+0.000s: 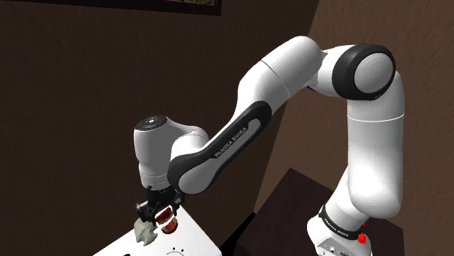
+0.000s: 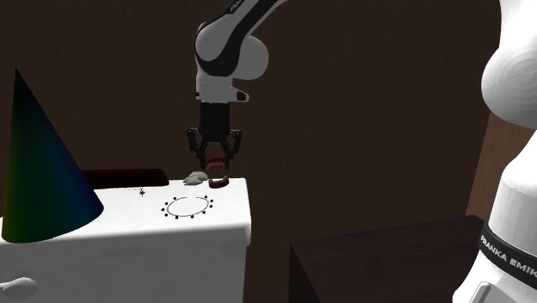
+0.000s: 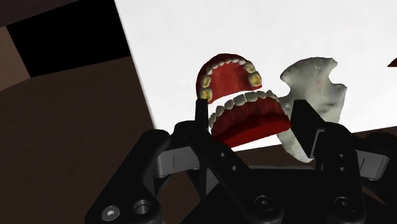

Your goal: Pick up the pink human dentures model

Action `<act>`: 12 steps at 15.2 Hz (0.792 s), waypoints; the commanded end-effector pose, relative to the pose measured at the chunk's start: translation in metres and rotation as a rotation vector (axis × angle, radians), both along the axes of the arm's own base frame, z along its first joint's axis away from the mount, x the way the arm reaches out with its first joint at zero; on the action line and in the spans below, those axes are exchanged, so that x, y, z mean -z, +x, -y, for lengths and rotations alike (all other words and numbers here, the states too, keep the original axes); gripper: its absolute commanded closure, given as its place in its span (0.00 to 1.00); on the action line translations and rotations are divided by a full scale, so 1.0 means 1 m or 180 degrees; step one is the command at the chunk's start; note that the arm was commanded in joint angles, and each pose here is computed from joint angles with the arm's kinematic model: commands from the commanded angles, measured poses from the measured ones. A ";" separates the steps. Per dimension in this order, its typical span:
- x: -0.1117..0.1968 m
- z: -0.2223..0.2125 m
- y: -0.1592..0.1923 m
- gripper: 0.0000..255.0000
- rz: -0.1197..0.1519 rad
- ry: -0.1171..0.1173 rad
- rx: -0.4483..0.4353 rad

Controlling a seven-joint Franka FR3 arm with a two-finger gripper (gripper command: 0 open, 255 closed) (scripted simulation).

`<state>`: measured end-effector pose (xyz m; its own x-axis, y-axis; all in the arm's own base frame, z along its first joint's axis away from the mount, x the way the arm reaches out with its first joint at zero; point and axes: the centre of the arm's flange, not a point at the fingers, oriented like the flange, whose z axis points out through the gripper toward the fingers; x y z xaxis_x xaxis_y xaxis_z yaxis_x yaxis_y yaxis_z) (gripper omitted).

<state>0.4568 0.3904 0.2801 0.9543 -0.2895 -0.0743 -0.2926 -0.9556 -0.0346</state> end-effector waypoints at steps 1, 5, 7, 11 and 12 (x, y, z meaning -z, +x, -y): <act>0.013 0.009 0.004 1.00 -0.0025 0.0019 -0.0581; 0.013 0.007 0.002 1.00 -0.0025 0.0020 -0.0579; 0.011 0.007 0.000 1.00 -0.0025 0.0021 -0.0578; 0.000 0.008 0.003 1.00 -0.0026 0.0020 -0.0581; -0.005 0.008 0.003 1.00 -0.0026 0.0020 -0.0581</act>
<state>0.4523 0.3861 0.2786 0.9741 -0.2046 -0.0967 -0.2077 -0.9779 -0.0236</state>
